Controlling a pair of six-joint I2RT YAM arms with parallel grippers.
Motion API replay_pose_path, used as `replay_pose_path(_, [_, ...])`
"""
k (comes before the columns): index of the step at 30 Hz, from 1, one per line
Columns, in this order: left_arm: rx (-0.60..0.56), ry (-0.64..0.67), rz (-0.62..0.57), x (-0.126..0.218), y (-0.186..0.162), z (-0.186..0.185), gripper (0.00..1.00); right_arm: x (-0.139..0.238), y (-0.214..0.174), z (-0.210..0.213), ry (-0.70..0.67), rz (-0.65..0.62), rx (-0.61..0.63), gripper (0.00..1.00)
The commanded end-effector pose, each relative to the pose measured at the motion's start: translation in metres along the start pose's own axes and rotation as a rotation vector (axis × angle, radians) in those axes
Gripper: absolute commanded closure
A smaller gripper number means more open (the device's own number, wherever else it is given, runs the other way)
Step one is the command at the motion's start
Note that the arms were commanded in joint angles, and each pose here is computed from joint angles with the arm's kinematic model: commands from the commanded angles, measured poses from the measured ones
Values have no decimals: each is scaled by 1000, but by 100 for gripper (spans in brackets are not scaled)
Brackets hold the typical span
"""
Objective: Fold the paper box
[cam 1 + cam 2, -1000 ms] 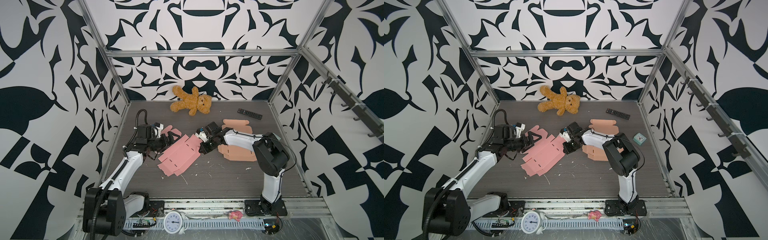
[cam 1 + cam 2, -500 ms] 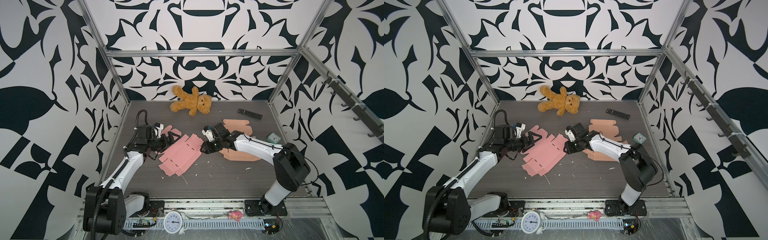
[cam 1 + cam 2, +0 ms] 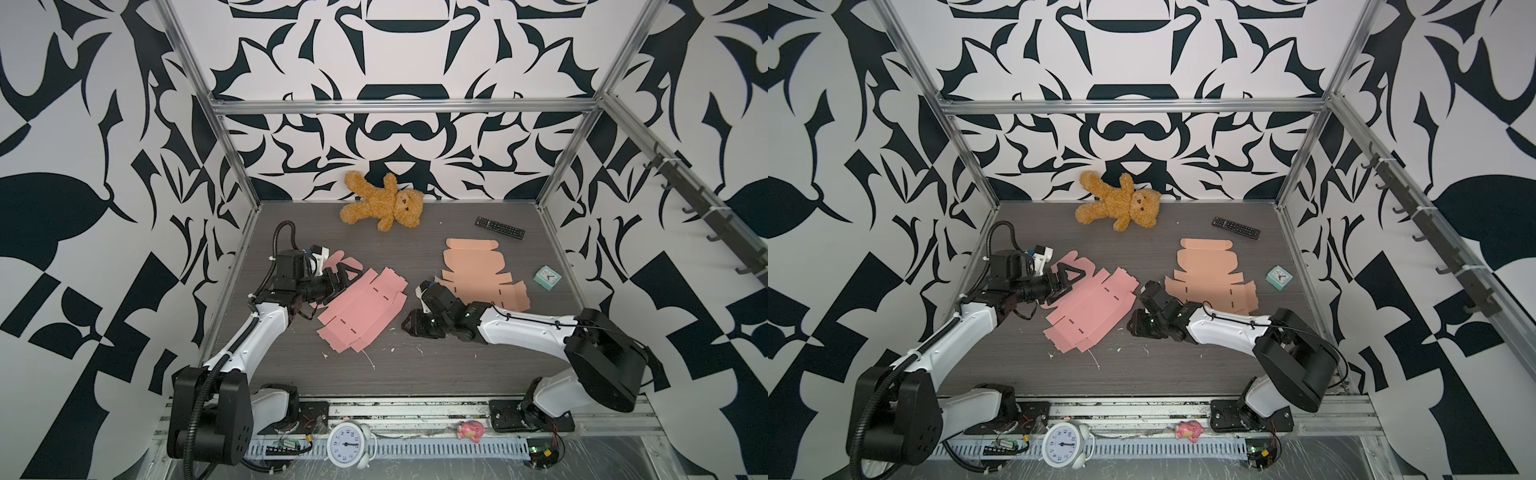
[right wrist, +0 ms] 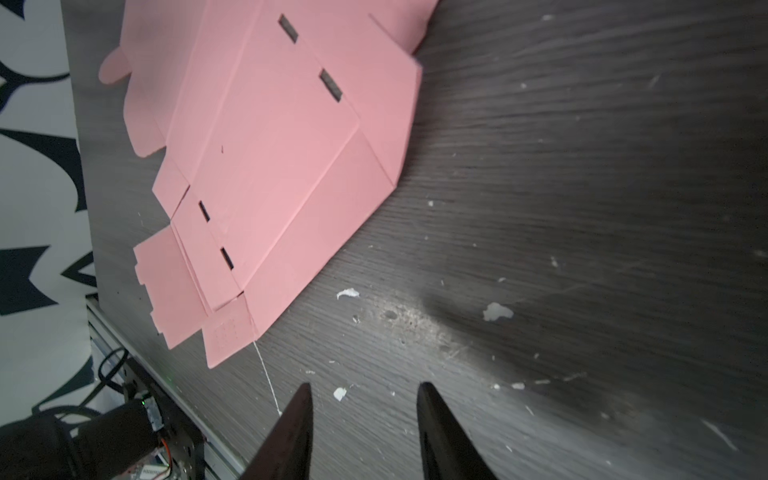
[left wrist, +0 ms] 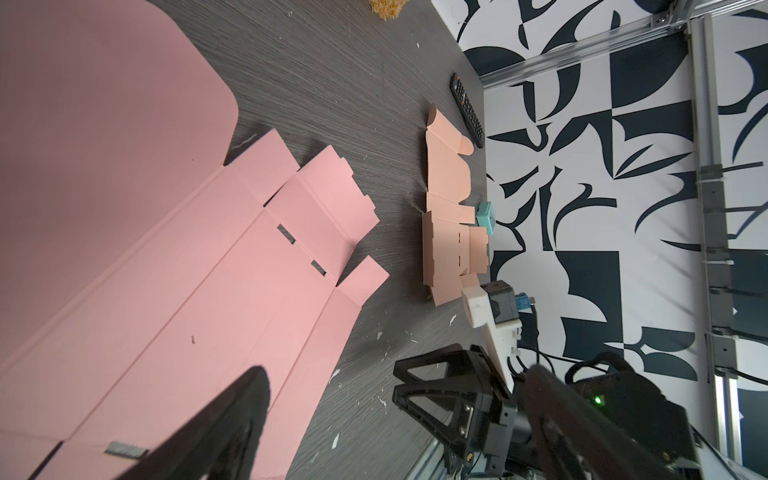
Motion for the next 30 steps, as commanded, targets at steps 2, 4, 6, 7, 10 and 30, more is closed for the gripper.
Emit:
replay_pose_path(2, [-2, -41, -4, -1, 1, -1, 2, 1, 8, 11, 111, -99, -90, 58])
replay_pose_path(4, [0, -43, -1, -1, 0, -1, 2, -3, 9, 11, 114, -106, -99, 58])
replay_pose_path(6, [0, -39, -4, 1, -2, -1, 2, -9, 10, 11, 118, -104, -109, 58])
replay_pose_path(7, [0, -38, -4, 1, -3, -1, 2, -11, 11, 11, 127, -106, -118, 60])
replay_pose_path(10, [4, -36, -2, 1, -5, 1, 2, -22, 12, 10, 146, -100, -147, 64])
replay_pose_path(30, [12, -45, 14, -3, -7, 5, 2, -66, 15, 3, 175, -71, -229, 72])
Point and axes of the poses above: each gripper's point midway between its finger pads, its own x axis back along the fingers, its own z axis along the line the jaws close on, y = z × x, the point moved 9 cm from there along x, back along the fingers, and after that the axes turned 9 degrees about -x, right-handed, at the moved point
